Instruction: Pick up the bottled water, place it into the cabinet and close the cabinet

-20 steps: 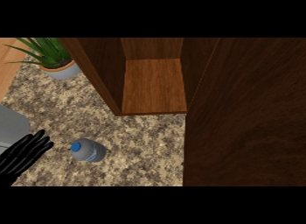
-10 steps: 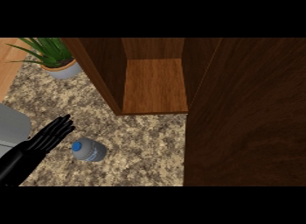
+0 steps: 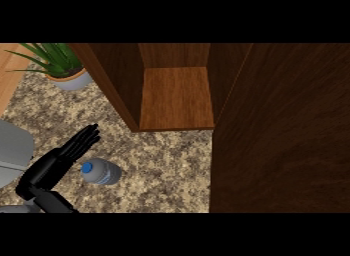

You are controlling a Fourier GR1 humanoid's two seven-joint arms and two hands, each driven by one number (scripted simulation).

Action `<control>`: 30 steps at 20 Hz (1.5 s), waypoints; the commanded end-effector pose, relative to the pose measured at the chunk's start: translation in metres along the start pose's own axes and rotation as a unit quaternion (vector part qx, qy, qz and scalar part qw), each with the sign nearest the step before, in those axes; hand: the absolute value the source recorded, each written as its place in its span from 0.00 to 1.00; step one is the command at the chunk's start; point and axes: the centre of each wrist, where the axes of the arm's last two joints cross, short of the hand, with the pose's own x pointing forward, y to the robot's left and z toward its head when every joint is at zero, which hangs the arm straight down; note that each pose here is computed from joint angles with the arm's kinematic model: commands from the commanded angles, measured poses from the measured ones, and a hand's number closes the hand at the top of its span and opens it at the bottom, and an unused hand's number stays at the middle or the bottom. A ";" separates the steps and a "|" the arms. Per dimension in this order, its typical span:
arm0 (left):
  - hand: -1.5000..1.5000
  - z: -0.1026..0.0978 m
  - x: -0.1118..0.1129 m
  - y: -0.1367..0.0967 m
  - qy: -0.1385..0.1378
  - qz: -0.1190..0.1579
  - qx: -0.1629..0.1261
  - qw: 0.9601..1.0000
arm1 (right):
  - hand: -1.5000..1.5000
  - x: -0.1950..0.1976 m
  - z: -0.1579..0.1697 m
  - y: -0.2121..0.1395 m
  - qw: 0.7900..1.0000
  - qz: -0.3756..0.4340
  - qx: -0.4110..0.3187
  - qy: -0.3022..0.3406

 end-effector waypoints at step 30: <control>1.00 -0.026 -0.122 -0.028 -0.015 0.211 -0.029 0.977 | 0.00 0.032 0.019 0.005 0.998 -0.031 0.019 -0.047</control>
